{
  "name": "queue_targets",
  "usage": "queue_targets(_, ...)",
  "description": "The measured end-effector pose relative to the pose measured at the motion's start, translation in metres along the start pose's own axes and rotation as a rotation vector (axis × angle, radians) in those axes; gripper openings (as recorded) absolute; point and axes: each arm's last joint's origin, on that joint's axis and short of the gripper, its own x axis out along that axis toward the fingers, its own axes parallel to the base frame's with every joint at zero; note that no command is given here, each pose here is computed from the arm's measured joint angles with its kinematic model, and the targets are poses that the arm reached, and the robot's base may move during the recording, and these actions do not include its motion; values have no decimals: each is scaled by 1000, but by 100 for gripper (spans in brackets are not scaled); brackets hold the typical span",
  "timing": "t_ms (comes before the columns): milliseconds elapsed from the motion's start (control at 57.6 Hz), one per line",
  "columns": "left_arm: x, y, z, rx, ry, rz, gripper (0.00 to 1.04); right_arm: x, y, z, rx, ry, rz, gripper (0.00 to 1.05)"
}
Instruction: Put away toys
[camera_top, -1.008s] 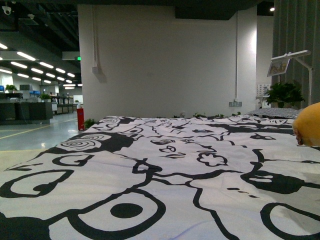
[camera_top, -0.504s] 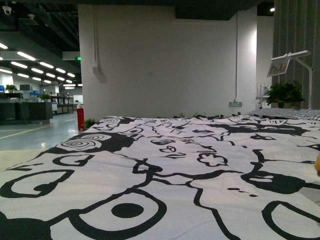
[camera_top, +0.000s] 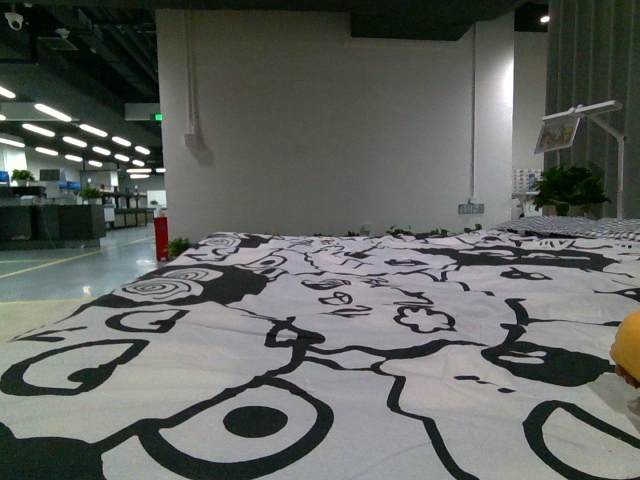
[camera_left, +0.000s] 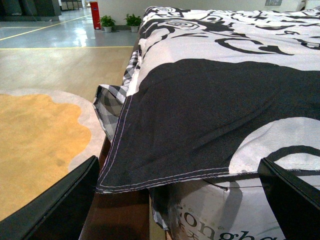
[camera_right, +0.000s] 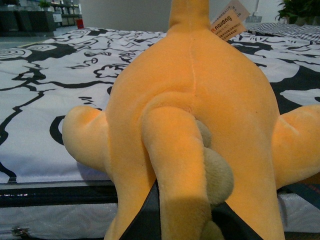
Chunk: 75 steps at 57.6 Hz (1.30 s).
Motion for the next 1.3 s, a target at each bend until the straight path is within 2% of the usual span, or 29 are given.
queue_targets(591, 0, 0, 0, 0, 0, 0, 98, 0, 0, -23, 0, 1, 4, 7)
queue_targets(1303, 0, 0, 0, 0, 0, 0, 98, 0, 0, -23, -1, 2, 5, 7)
